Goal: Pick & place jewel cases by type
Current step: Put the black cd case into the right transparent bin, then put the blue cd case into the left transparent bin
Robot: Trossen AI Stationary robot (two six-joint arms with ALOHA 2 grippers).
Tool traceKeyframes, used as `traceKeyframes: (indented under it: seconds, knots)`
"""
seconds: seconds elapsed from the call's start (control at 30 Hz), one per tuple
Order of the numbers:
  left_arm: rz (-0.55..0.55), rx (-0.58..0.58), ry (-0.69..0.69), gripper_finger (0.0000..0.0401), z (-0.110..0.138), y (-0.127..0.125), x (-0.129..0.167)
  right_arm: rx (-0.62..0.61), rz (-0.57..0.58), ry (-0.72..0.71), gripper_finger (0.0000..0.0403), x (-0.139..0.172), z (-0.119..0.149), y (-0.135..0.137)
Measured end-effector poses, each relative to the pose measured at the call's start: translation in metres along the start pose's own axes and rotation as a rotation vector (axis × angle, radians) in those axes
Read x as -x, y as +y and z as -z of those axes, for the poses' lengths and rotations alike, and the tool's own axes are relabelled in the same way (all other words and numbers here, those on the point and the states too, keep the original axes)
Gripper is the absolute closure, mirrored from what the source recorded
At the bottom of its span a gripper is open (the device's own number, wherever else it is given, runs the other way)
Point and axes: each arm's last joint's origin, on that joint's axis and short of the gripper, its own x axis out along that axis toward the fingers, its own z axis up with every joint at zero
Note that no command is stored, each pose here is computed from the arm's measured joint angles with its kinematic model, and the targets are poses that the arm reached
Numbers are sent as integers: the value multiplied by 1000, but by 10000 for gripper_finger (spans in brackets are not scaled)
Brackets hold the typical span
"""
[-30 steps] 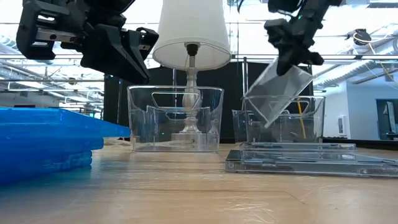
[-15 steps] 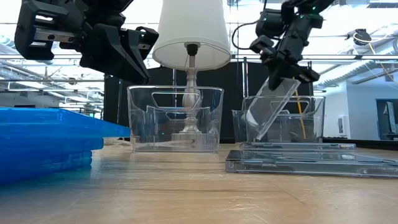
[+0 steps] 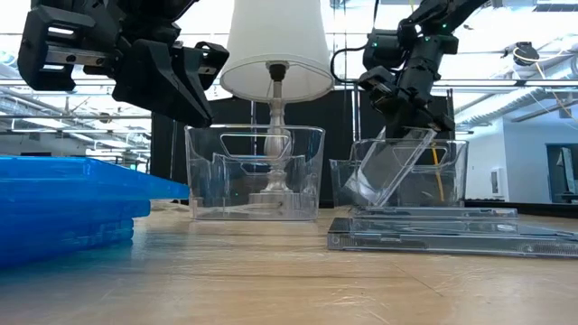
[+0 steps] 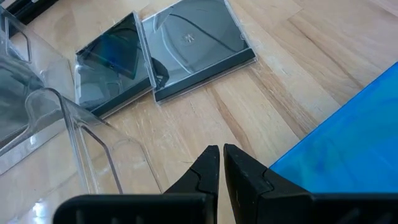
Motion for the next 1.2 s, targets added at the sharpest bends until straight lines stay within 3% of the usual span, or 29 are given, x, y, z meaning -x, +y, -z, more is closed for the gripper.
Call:
traceKeyframes:
  seconds: [0.37,0.77,0.93,1.2]
  knots:
    - [0,2,-1,368,0,0,0,161,24,26,325,1,4,-2]
    - [0,7,-2,368,0,0,0,324,109,-6,233,1,6,-2]
    - [0,7,-2,368,0,0,0,373,181,-46,207,7,7,-5]
    - [-1,5,-5,368,0,0,0,415,203,-180,187,36,16,-5]
